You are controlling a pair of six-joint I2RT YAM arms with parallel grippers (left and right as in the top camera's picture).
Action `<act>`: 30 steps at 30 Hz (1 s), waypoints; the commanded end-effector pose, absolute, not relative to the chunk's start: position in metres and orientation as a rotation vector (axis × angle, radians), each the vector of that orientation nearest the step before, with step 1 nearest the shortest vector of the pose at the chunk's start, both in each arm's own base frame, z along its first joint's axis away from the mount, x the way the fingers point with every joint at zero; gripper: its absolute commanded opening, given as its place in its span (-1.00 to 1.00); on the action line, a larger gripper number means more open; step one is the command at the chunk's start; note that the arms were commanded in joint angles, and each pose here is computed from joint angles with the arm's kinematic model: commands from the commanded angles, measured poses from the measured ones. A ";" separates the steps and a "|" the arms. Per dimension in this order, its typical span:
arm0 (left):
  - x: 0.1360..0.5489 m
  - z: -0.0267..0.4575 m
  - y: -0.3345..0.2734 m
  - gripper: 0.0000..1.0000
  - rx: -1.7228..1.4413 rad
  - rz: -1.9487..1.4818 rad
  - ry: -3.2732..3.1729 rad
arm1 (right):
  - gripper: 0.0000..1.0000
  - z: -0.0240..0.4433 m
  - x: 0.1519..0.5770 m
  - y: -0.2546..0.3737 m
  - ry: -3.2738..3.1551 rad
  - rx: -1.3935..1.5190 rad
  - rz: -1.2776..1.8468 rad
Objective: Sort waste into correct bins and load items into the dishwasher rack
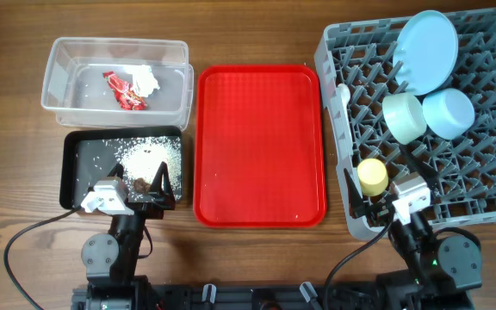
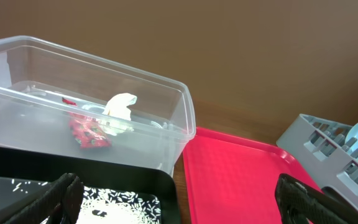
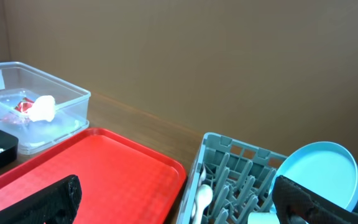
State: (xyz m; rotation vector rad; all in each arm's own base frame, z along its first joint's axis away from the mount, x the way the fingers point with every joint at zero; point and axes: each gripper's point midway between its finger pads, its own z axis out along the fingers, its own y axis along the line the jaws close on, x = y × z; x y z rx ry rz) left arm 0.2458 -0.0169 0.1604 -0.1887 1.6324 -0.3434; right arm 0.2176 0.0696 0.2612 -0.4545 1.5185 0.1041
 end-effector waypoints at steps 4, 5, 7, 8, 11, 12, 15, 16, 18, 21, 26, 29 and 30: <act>0.246 0.159 -0.015 1.00 -0.180 -0.320 1.635 | 1.00 0.251 0.220 0.068 1.518 -0.459 0.094; 0.246 0.159 -0.015 1.00 -0.180 -0.320 1.635 | 0.99 0.244 0.223 0.068 1.522 -0.455 0.091; 0.246 0.159 -0.015 1.00 -0.180 -0.320 1.635 | 0.99 0.233 0.229 0.067 1.501 -0.447 0.084; 0.246 0.159 -0.015 1.00 -0.180 -0.320 1.635 | 0.99 0.232 0.229 0.067 1.480 -0.444 0.081; 0.246 0.159 -0.015 1.00 -0.180 -0.320 1.635 | 0.99 0.227 0.227 0.066 1.406 -0.433 0.069; 0.246 0.159 -0.015 1.00 -0.180 -0.319 1.635 | 1.00 0.224 0.228 0.067 1.402 -0.433 0.069; 0.246 0.159 -0.015 1.00 -0.180 -0.320 1.635 | 1.00 0.211 0.233 0.067 1.382 -0.431 0.066; 0.246 0.159 -0.015 1.00 -0.180 -0.320 1.635 | 0.99 0.208 0.234 0.067 1.367 -0.428 0.057; 0.246 0.159 -0.015 1.00 -0.180 -0.319 1.635 | 1.00 0.208 0.235 0.066 1.367 -0.445 0.029; 0.246 0.159 -0.015 1.00 -0.180 -0.320 1.635 | 0.99 0.201 0.235 0.066 1.390 -0.463 0.015; 0.246 0.159 -0.015 1.00 -0.180 -0.320 1.635 | 0.99 0.177 0.238 0.065 1.492 -0.473 0.028; 0.246 0.159 -0.015 1.00 -0.180 -0.320 1.635 | 0.99 0.175 0.238 0.065 1.499 -0.474 0.029; 0.246 0.159 -0.015 1.00 -0.180 -0.320 1.635 | 0.99 0.175 0.238 0.065 1.500 -0.474 0.029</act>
